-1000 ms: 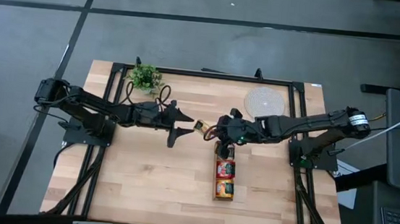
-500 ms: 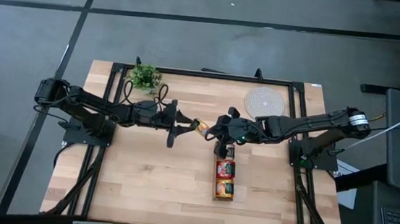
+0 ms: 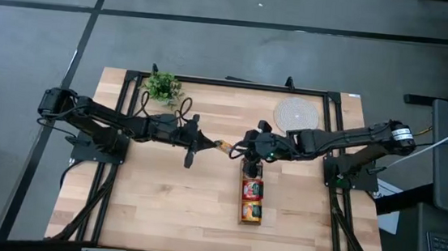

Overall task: Pick & Place Tea
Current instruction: Put the yellow tea bag into the right section of the wooden organizer

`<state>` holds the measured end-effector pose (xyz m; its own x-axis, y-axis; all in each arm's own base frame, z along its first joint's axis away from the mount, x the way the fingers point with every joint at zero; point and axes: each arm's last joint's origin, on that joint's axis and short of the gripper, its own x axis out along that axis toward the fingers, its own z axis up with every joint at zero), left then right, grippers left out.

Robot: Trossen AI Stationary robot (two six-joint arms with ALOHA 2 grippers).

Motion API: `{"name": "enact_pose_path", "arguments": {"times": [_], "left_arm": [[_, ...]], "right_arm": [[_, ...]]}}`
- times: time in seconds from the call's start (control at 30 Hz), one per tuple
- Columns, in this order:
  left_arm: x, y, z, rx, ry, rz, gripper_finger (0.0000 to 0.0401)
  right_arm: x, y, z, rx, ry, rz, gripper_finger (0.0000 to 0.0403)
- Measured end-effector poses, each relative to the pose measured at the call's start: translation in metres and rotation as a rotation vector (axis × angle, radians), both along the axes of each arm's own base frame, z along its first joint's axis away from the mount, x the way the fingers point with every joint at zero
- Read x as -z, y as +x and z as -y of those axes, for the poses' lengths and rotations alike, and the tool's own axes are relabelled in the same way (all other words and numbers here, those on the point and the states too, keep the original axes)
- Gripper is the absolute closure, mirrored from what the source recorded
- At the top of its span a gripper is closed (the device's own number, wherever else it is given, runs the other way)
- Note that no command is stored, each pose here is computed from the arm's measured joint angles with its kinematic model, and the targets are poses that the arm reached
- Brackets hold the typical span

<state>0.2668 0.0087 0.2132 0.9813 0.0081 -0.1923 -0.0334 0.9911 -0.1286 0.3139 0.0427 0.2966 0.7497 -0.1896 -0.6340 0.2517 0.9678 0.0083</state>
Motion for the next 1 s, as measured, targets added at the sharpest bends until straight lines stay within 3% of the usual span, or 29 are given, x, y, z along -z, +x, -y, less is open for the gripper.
{"name": "enact_pose_path", "arguments": {"times": [0.13, 0.33, 0.53, 0.83, 1.0], "left_arm": [[0.0, 0.004, 0.0, 0.001, -0.004, -0.139, 0.0399], [-0.028, 0.015, 0.002, 0.038, 0.071, -0.265, 0.04], [-0.037, 0.029, 0.004, 0.125, 0.091, -0.372, 0.04], [-0.047, 0.057, 0.003, 0.148, 0.149, -0.368, 0.0399], [-0.053, 0.06, 0.002, 0.154, 0.163, -0.397, 0.04]], "right_arm": [[-0.001, -0.002, 0.006, 0.003, 0.049, -0.015, 0.0283], [-0.005, 0.003, 0.014, -0.081, 0.121, 0.027, 0.0247], [-0.008, 0.007, 0.015, -0.128, 0.065, 0.076, 0.0245], [-0.007, 0.009, 0.013, -0.167, 0.101, 0.079, 0.0244], [-0.005, 0.009, 0.013, -0.163, 0.105, 0.06, 0.0255]]}}
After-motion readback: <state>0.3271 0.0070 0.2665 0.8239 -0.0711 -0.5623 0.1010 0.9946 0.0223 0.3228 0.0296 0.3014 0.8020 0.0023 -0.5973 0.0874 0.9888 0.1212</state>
